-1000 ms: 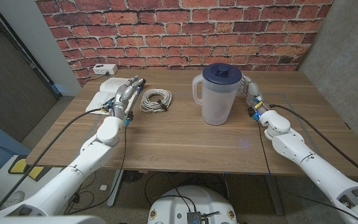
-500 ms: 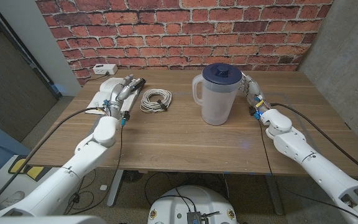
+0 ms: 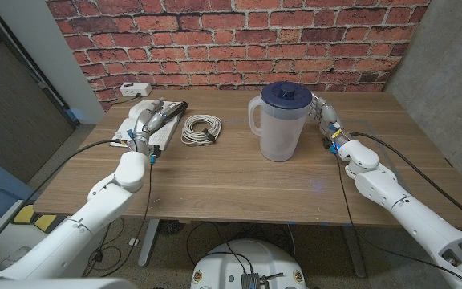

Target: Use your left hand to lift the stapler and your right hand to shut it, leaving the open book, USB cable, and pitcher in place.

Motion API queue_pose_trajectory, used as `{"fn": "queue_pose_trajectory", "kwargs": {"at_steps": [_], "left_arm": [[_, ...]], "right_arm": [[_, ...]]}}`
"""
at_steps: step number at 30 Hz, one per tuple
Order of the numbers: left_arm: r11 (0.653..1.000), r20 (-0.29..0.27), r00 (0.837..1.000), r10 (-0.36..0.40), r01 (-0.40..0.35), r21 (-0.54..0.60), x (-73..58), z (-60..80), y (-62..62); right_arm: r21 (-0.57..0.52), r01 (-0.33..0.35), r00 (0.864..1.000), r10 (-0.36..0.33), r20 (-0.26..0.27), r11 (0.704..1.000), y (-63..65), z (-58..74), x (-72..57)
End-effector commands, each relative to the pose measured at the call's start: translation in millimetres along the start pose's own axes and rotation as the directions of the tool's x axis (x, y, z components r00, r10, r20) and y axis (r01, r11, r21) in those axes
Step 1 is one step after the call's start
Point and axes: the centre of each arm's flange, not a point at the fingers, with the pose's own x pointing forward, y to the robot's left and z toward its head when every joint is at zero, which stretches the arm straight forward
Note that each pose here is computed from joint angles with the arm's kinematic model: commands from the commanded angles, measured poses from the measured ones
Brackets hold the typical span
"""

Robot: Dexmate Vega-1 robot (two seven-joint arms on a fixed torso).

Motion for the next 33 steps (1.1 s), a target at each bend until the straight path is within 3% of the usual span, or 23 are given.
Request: {"fn": "queue_pose_trajectory", "kwargs": {"at_steps": [1,11,15,26,33], "left_arm": [[0.996,-0.028,0.999,0.043,-0.040,0.079,-6.2,3.8,8.4],[0.991,-0.043,0.997,0.070,-0.064,0.119,-5.7,5.1,14.9],[0.977,-0.062,0.997,0.056,-0.042,0.210,-2.6,10.7,20.7],[0.969,-0.049,0.994,0.094,-0.080,0.232,1.1,14.5,24.2],[0.938,0.009,0.984,0.181,-0.175,0.298,-4.2,19.8,21.3]], "right_arm": [[-0.018,0.001,1.000,-0.001,-0.009,1.000,-5.9,-3.9,-2.3],[-0.055,0.003,1.000,-0.004,-0.015,0.998,-9.9,-3.5,-5.6],[-0.055,0.001,1.000,-0.002,-0.017,0.998,-11.5,-3.8,-6.5],[-0.042,-0.001,1.000,0.000,-0.030,0.999,-11.7,-9.7,-10.2],[-0.045,0.009,0.999,-0.010,-0.031,0.999,-13.7,-10.4,-13.6]]}}
